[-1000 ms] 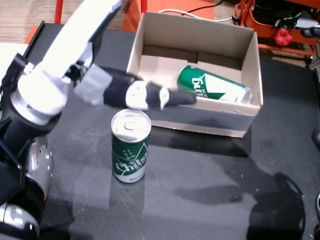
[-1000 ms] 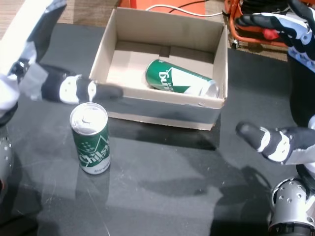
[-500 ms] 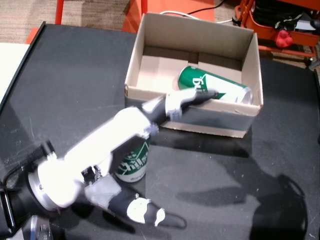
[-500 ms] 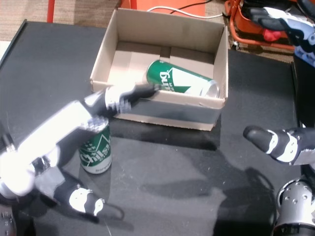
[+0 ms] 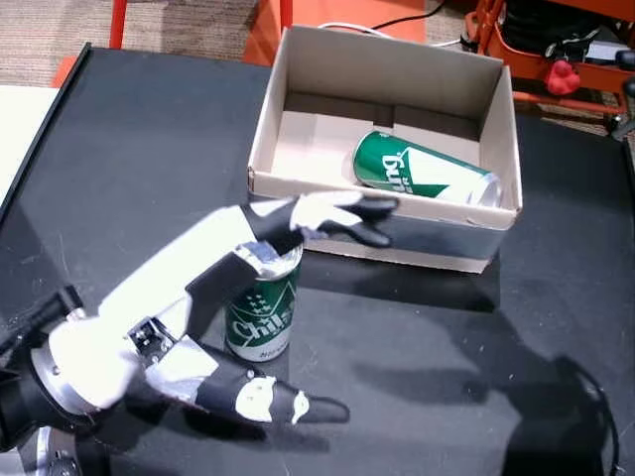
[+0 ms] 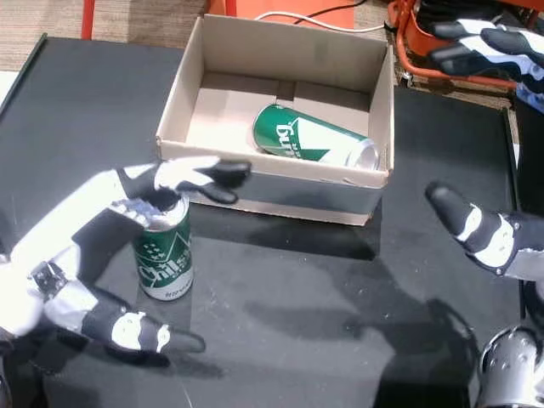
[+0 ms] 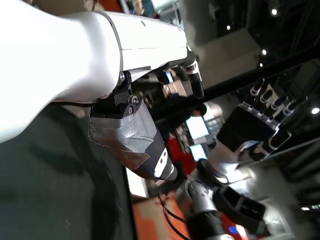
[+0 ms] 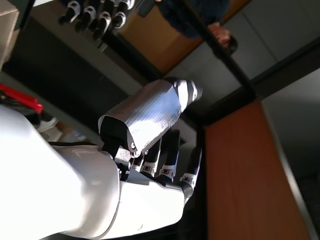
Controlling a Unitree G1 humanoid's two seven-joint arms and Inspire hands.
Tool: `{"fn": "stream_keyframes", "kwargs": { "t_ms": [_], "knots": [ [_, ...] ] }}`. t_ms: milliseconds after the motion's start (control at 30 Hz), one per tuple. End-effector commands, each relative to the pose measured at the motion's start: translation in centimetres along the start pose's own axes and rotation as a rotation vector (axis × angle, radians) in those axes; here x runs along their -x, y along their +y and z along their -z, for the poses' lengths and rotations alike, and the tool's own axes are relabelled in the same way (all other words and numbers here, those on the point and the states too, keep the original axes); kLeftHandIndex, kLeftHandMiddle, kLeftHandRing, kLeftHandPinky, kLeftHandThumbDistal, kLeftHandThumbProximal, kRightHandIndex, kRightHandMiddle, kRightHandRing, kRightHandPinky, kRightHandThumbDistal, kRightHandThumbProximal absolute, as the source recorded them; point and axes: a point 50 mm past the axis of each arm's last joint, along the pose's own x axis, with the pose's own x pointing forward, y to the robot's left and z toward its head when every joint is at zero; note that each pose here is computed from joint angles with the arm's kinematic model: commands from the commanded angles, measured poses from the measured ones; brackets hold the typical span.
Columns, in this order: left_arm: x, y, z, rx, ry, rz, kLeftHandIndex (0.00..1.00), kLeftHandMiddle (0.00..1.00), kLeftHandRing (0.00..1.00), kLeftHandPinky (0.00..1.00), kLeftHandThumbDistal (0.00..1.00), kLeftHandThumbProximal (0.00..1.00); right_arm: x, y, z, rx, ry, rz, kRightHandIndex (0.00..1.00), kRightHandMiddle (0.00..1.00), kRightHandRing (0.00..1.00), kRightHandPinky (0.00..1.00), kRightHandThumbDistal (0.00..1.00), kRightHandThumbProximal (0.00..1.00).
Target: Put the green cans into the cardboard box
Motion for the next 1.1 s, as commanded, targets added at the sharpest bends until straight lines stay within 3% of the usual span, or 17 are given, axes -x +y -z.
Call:
{"fn": "stream_keyframes", "kwargs": {
  "t_ms": [0, 133, 267, 400, 567, 633, 800, 900, 1000, 1067],
  "knots": [
    [0.1, 0.3, -0.2, -0.04, 0.002, -0.016, 0.8, 0.83, 0.88, 0.71, 0.99, 0.0, -0.2, -0.2, 0.0, 0.018, 0.004, -0.022, 0.64, 0.5, 0.55, 0.73, 1.0, 0.78],
    [-0.1, 0.9, -0.6, -0.075, -0.001, -0.029, 0.77, 0.83, 0.89, 0.74, 1.0, 0.0, -0.4, -0.6, 0.5, 0.019, -0.01, -0.063, 0.64, 0.51, 0.56, 0.75, 1.0, 0.8],
    [-0.8, 1.9, -1.5, -0.108, -0.039, -0.034, 0.84, 0.85, 0.88, 0.77, 1.0, 0.0, -0.5, -0.4, 0.9, 0.008, -0.021, -0.064, 0.63, 0.51, 0.56, 0.75, 1.0, 0.81],
    [-1.5, 2.9, -2.4, -0.154, -0.085, -0.041, 0.79, 0.83, 0.87, 0.78, 1.0, 0.0, -0.2, 0.0, 0.7, 0.003, 0.002, -0.036, 0.63, 0.51, 0.55, 0.74, 1.0, 0.81],
    [-2.2, 3.4, -2.5, -0.153, -0.089, -0.047, 0.82, 0.84, 0.86, 0.79, 1.0, 0.0, -0.2, -0.1, 0.6, 0.001, -0.005, -0.031, 0.64, 0.53, 0.57, 0.79, 1.0, 0.79],
    [-2.2, 3.4, -2.3, -0.14, -0.079, -0.048, 0.86, 0.87, 0.89, 0.85, 1.0, 0.0, -0.1, -0.1, 0.6, -0.01, 0.004, -0.023, 0.64, 0.53, 0.56, 0.78, 1.0, 0.7],
    [-2.0, 3.1, -1.2, -0.055, -0.038, -0.059, 0.86, 0.87, 0.89, 0.92, 0.98, 0.0, -0.1, 0.0, 0.4, -0.034, 0.004, -0.026, 0.68, 0.53, 0.57, 0.78, 1.0, 0.67],
    [-1.8, 2.9, 0.1, 0.0, -0.002, -0.081, 0.84, 0.85, 0.88, 0.95, 0.96, 0.0, -0.2, 0.0, 0.2, -0.016, 0.008, -0.02, 0.66, 0.5, 0.54, 0.75, 1.0, 0.75],
    [-1.5, 2.8, 1.6, 0.039, 0.063, -0.094, 0.8, 0.83, 0.88, 0.98, 0.94, 0.0, -0.2, -0.1, 0.0, -0.026, 0.018, -0.017, 0.67, 0.5, 0.54, 0.75, 1.0, 0.65],
    [-1.3, 2.6, 2.5, 0.068, 0.099, -0.09, 0.8, 0.83, 0.88, 0.98, 0.94, 0.0, -0.2, -0.1, -0.1, -0.016, 0.012, -0.011, 0.66, 0.49, 0.54, 0.75, 0.99, 0.69]
  ]
}}
